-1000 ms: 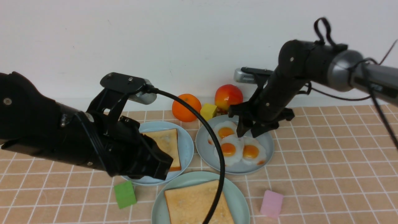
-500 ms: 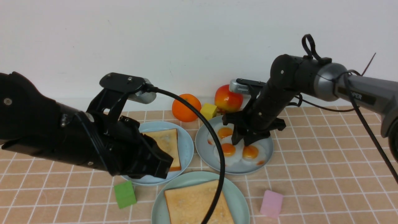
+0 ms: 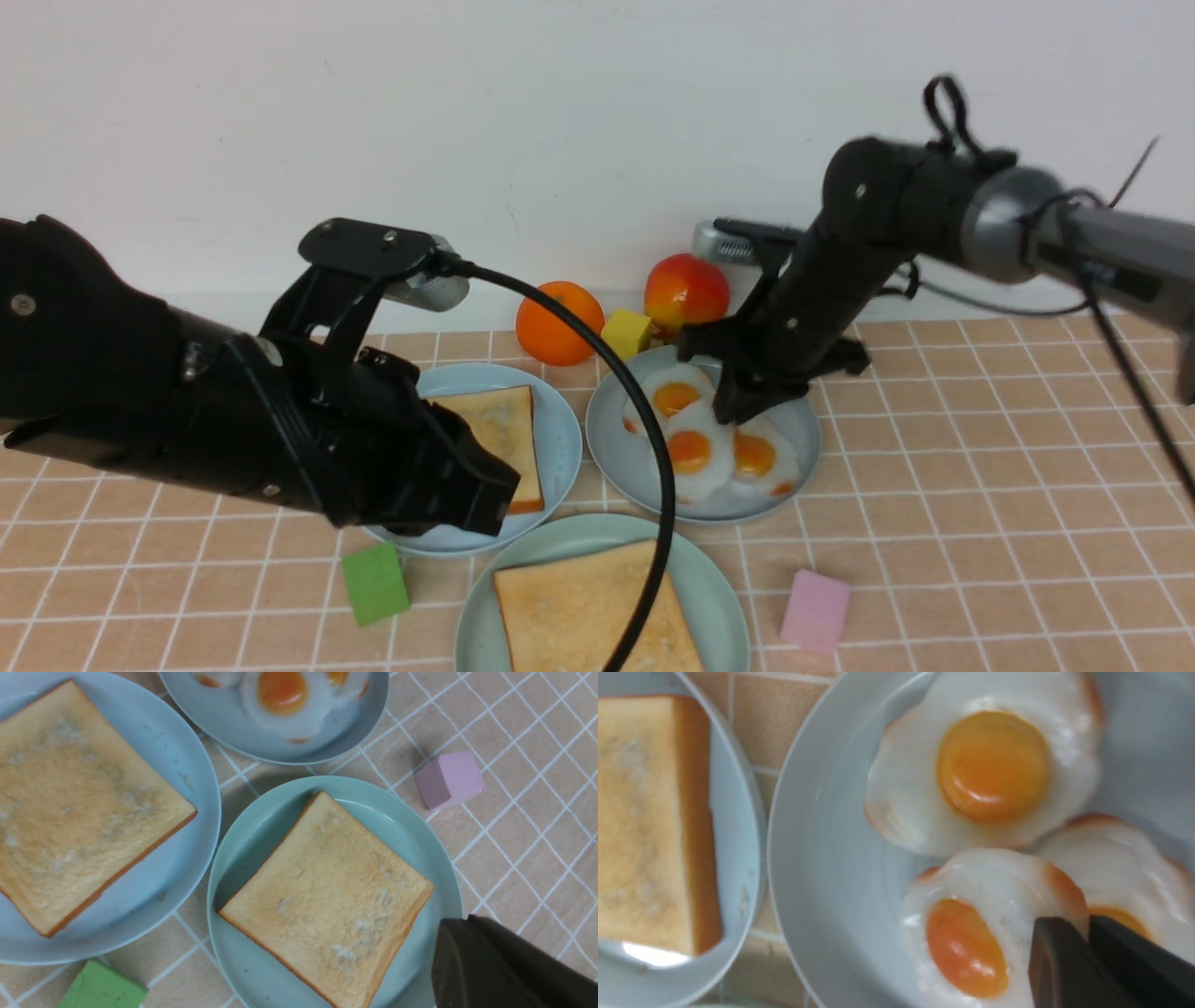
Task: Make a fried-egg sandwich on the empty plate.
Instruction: Use the right arm to grab a fried egg, then use the right arm to place the fried egg on the slice of bread in the middle, then use the left arm to grab a slice of bread, then use the left arm to place a slice of bread on the fried egg in the middle
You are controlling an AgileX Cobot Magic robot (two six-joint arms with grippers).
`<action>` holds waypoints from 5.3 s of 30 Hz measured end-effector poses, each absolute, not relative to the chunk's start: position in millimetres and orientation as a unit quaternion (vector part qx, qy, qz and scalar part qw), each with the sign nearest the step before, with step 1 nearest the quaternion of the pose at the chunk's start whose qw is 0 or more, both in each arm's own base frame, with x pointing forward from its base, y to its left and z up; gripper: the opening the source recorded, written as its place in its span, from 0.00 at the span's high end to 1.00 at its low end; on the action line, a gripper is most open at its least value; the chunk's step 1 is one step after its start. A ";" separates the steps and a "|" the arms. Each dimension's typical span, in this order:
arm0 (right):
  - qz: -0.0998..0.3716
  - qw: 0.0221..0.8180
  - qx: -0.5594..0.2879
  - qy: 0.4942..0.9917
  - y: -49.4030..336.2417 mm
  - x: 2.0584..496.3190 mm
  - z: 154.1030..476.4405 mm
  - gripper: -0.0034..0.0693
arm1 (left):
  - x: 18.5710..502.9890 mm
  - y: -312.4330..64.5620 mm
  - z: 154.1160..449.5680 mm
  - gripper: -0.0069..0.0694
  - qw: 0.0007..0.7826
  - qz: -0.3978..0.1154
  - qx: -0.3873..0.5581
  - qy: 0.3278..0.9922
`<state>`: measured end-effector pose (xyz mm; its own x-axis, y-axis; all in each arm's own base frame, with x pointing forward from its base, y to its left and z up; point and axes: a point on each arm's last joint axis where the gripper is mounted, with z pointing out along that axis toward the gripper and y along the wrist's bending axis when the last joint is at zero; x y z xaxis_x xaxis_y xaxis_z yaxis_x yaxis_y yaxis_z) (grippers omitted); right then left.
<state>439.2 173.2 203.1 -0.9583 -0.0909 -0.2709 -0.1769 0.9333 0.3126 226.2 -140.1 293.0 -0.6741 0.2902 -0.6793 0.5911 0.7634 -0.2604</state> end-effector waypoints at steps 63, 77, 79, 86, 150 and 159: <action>0.209 0.212 -0.252 0.921 146.2 216.2 297.2 0.32 | 382.7 -89.6 179.8 0.43 0.174 -0.163 -0.053 0.970; 0.214 0.200 -0.251 0.923 145.1 211.2 294.6 0.32 | 396.6 -89.9 149.0 0.58 0.138 -0.157 -0.086 0.974; 0.214 0.200 -0.251 0.923 145.1 211.2 294.6 0.32 | 395.7 -89.4 153.1 0.64 0.143 -0.156 -0.083 0.974; 0.214 0.199 -0.252 0.923 145.1 211.2 294.6 0.32 | 378.5 -89.7 206.1 0.90 0.175 -0.170 -0.065 0.968; 0.189 0.189 -0.278 0.923 141.3 209.6 291.8 0.57 | 218.4 -153.1 170.6 0.66 0.188 -0.260 -0.155 0.934; 0.179 0.191 -0.281 0.923 138.8 208.6 292.8 0.58 | 220.0 -146.7 186.6 0.31 0.167 -0.258 -0.089 0.947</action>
<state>208.6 138.8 292.8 -0.7693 -0.4503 -0.4532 -0.5868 0.7785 0.2225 220.0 -146.7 186.6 -0.9282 -0.2550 -0.2710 -0.0823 0.8509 -0.5188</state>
